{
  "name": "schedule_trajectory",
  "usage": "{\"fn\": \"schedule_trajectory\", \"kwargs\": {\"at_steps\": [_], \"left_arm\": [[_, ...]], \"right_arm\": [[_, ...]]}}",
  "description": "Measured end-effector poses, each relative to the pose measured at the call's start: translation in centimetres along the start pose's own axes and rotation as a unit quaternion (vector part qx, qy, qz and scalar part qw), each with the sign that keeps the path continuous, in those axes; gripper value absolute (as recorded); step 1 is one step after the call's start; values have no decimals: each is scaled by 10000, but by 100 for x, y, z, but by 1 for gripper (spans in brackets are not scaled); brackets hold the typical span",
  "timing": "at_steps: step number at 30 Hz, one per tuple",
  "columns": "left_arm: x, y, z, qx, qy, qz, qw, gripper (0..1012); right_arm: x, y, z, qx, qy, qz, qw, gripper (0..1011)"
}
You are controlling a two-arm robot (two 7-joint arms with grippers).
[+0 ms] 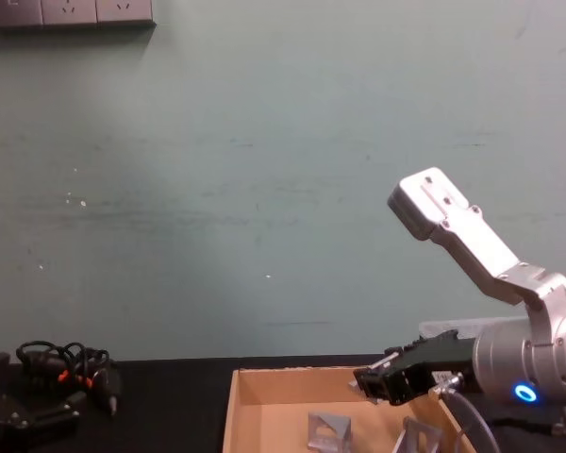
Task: Use one hand to pick up the angle iron from the table and place it into the box.
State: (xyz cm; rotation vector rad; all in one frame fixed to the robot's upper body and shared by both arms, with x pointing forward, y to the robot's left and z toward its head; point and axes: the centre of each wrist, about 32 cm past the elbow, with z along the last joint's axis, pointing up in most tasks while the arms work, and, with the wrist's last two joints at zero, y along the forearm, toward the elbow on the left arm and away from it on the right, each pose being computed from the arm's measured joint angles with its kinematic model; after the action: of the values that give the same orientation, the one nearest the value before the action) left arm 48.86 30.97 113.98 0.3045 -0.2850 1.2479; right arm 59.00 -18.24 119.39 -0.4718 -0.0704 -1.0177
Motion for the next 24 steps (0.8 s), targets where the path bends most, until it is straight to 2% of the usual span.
{"fn": "schedule_trajectory", "kwargs": {"at_steps": [11, 24], "left_arm": [[0, 0, 0, 0, 0, 0, 10000, 1000], [0, 0, 0, 0, 0, 0, 10000, 1000]], "right_arm": [[4, 68, -67, -157, -61, -20, 9999, 451], [-5, 83, -92, -220, -86, -18, 9997, 471]]}}
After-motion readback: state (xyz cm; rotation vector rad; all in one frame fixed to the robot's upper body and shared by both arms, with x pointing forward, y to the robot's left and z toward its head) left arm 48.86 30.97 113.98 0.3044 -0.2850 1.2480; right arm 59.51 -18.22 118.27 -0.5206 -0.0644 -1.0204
